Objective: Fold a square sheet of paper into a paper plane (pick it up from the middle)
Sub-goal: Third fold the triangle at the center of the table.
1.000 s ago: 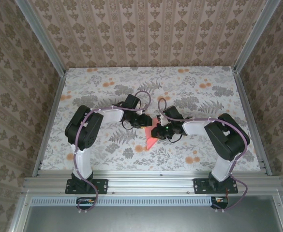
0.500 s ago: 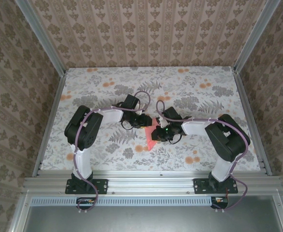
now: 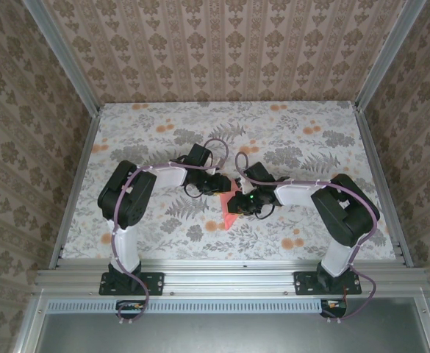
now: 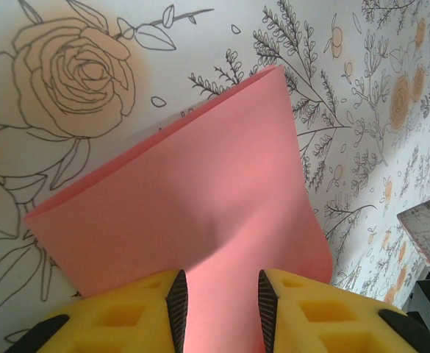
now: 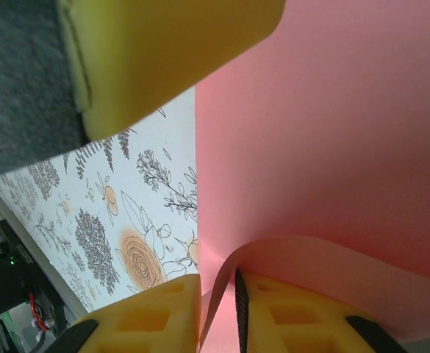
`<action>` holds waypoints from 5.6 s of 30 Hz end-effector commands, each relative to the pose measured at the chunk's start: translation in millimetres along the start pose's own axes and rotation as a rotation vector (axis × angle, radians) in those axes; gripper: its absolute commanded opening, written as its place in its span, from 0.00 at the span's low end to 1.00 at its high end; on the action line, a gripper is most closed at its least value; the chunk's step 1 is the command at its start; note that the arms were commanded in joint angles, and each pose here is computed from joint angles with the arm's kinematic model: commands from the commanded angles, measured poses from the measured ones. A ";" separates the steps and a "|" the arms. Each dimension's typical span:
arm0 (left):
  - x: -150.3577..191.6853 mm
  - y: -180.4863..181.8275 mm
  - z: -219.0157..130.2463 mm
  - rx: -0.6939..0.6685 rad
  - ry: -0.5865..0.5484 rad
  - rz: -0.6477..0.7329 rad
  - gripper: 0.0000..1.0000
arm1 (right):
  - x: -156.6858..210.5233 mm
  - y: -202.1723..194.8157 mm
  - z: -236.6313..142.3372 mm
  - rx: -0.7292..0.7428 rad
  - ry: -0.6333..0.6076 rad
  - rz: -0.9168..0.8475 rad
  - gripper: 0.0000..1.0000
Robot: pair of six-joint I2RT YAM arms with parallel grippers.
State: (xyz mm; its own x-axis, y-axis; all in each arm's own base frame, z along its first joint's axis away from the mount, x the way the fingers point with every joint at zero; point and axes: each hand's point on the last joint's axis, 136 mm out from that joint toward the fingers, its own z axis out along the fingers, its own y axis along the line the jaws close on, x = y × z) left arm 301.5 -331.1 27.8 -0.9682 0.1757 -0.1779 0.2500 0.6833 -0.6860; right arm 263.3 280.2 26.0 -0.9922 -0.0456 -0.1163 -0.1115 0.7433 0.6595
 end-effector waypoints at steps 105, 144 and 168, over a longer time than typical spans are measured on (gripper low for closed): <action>39.7 -5.8 -17.2 -0.325 -0.098 0.248 0.34 | -46.8 -51.3 -40.0 0.094 -0.039 -0.056 0.39; 28.5 15.6 -4.0 -0.348 -0.014 0.252 0.29 | 25.9 -33.2 -74.4 -0.035 -0.053 0.010 0.25; 30.1 15.6 0.2 -0.321 0.007 0.249 0.29 | -18.4 9.4 -48.5 -0.179 -0.105 0.019 0.00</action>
State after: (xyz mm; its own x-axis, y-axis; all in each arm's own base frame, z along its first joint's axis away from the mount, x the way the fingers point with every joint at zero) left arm 281.6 -320.3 24.2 -0.8725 0.3412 -0.3496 0.4630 0.8058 -0.3692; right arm 264.7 243.4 61.8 -0.9873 0.0290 -0.1560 -0.1006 0.6462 0.7565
